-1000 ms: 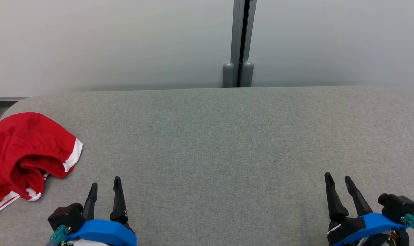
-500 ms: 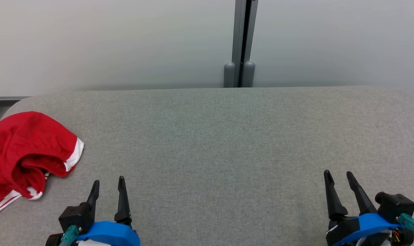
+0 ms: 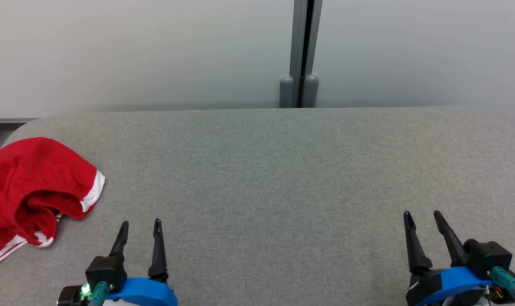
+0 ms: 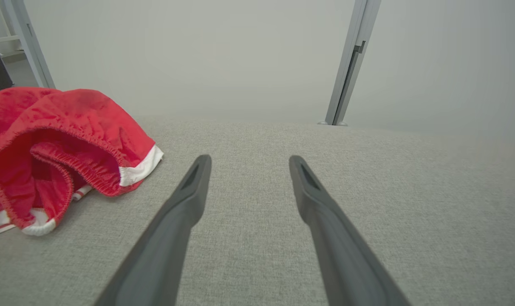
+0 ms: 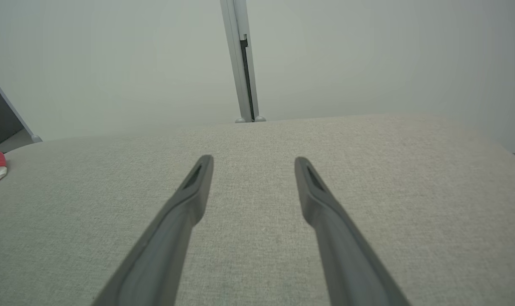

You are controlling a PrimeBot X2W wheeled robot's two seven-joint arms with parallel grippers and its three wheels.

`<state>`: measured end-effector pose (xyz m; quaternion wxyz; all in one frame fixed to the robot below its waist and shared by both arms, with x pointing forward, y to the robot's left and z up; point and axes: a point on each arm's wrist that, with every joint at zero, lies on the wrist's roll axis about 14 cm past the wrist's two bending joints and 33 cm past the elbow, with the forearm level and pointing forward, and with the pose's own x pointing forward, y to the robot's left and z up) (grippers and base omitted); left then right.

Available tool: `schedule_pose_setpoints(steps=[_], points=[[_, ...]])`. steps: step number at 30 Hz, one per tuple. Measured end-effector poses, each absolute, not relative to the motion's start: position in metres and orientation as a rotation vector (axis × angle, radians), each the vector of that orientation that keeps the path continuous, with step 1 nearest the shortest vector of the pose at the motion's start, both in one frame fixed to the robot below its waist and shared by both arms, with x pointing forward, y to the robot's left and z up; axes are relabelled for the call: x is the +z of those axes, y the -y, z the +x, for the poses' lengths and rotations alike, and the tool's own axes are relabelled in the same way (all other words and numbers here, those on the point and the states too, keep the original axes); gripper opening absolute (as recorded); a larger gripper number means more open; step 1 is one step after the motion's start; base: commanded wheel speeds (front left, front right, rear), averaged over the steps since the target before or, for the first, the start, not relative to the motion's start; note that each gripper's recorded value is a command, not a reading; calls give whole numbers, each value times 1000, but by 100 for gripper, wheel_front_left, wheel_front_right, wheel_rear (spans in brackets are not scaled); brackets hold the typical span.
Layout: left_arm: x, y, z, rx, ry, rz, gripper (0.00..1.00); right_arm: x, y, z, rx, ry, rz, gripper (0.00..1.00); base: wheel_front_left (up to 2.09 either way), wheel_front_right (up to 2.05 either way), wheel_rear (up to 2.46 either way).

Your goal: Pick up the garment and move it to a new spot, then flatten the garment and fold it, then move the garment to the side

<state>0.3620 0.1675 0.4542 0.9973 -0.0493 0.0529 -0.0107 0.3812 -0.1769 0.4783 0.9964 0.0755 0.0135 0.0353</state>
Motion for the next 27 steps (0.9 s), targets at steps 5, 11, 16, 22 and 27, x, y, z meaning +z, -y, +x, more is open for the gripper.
schedule_pose_setpoints(steps=[5, 11, 16, 22, 27], points=[[453, -168, 361, -24, -104, -65, 100, 477, 176, 381, 78, -26, 115, 100, 0, 0, 0], [453, -167, 360, -30, -99, -28, 100, 474, 175, 381, 86, -31, 75, 100, 0, 0, 0], [452, -167, 358, -35, -96, 5, 100, 473, 172, 382, 96, -31, 48, 100, 0, 0, 0], [449, -176, 356, -4, -103, 3, 100, 467, 163, 388, 128, -45, 40, 100, 0, 0, 0], [449, -195, 348, 64, -106, 0, 100, 464, 138, 399, 202, -53, 43, 100, 0, 0, 0]])
